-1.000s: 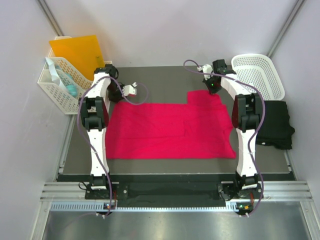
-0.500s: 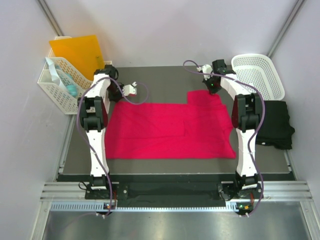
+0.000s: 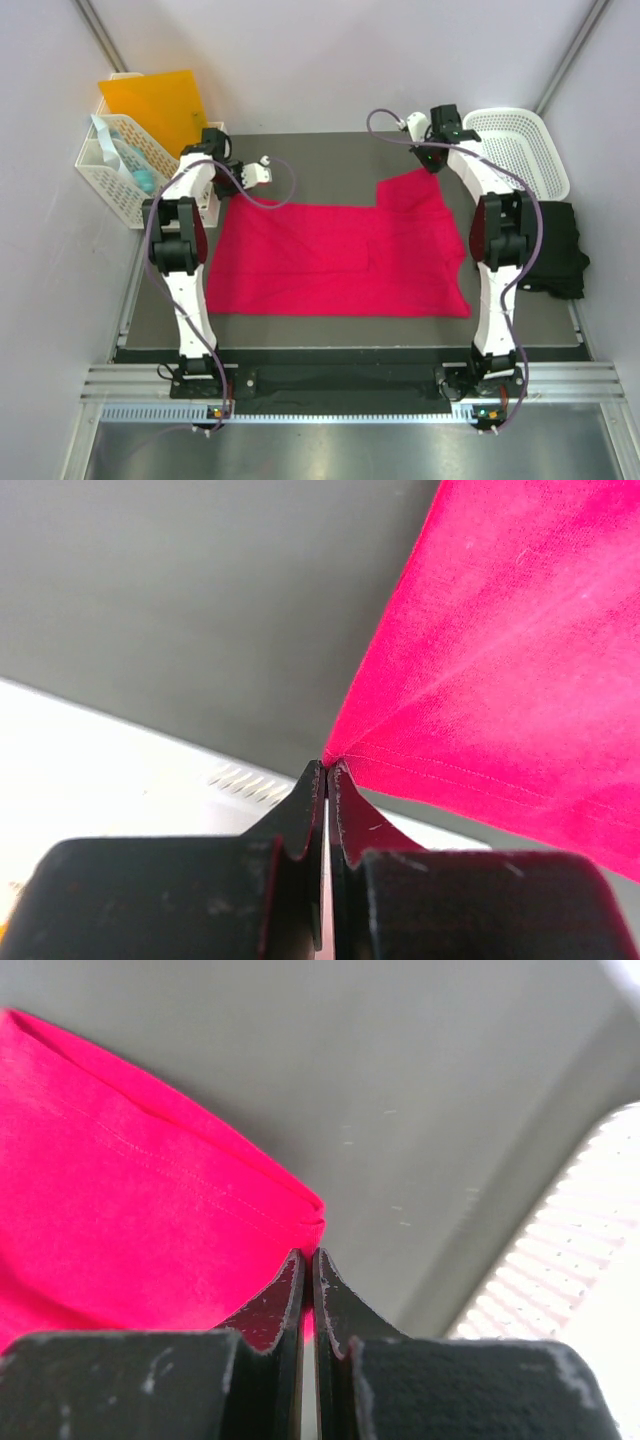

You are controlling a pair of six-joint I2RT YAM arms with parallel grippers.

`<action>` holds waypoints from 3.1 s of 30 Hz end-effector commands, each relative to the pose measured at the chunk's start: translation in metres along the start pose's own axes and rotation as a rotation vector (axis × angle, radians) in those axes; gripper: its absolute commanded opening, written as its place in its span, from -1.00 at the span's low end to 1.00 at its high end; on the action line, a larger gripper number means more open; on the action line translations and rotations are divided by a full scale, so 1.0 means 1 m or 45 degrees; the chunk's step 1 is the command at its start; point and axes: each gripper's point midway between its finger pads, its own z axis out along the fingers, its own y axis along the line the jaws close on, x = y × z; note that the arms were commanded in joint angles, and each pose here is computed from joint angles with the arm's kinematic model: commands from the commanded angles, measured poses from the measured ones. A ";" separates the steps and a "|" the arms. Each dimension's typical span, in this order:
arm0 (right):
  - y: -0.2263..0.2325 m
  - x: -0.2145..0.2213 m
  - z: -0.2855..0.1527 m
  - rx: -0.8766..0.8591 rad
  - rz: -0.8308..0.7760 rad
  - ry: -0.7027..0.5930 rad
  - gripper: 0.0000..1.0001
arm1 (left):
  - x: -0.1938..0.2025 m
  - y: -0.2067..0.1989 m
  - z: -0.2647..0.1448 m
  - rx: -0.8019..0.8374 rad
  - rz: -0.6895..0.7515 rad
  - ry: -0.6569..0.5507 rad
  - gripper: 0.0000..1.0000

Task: Fold and stack the t-shirts
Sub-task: Fold the tshirt

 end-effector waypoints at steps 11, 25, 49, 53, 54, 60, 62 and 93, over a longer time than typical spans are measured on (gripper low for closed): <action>-0.015 -0.017 -0.106 0.135 -0.161 -0.150 -1.00 | 0.005 0.013 -0.068 -0.219 -0.007 0.038 -1.00; 0.014 0.028 -0.163 0.049 -0.292 -0.132 -1.00 | 0.017 -0.038 -0.092 -0.178 0.019 0.081 -1.00; 0.048 0.135 -0.199 -0.059 -0.576 0.107 -1.00 | 0.019 -0.103 -0.112 -0.104 0.056 0.086 -1.00; 0.057 0.143 -0.207 -0.097 -0.600 0.119 -1.00 | 0.022 -0.112 -0.113 -0.061 0.065 0.089 -1.00; 0.059 0.144 -0.208 -0.111 -0.606 0.121 -1.00 | 0.022 -0.117 -0.113 -0.045 0.071 0.087 -1.00; 0.071 0.157 -0.212 -0.184 -0.635 0.156 -1.00 | 0.029 -0.135 -0.108 0.014 0.112 0.115 -1.00; 0.075 0.163 -0.211 -0.205 -0.652 0.171 -1.00 | 0.033 -0.140 -0.108 0.024 0.128 0.134 -1.00; 0.141 0.156 -0.183 -0.444 -0.823 0.142 -1.00 | 0.045 -0.159 -0.086 0.072 0.126 0.165 -1.00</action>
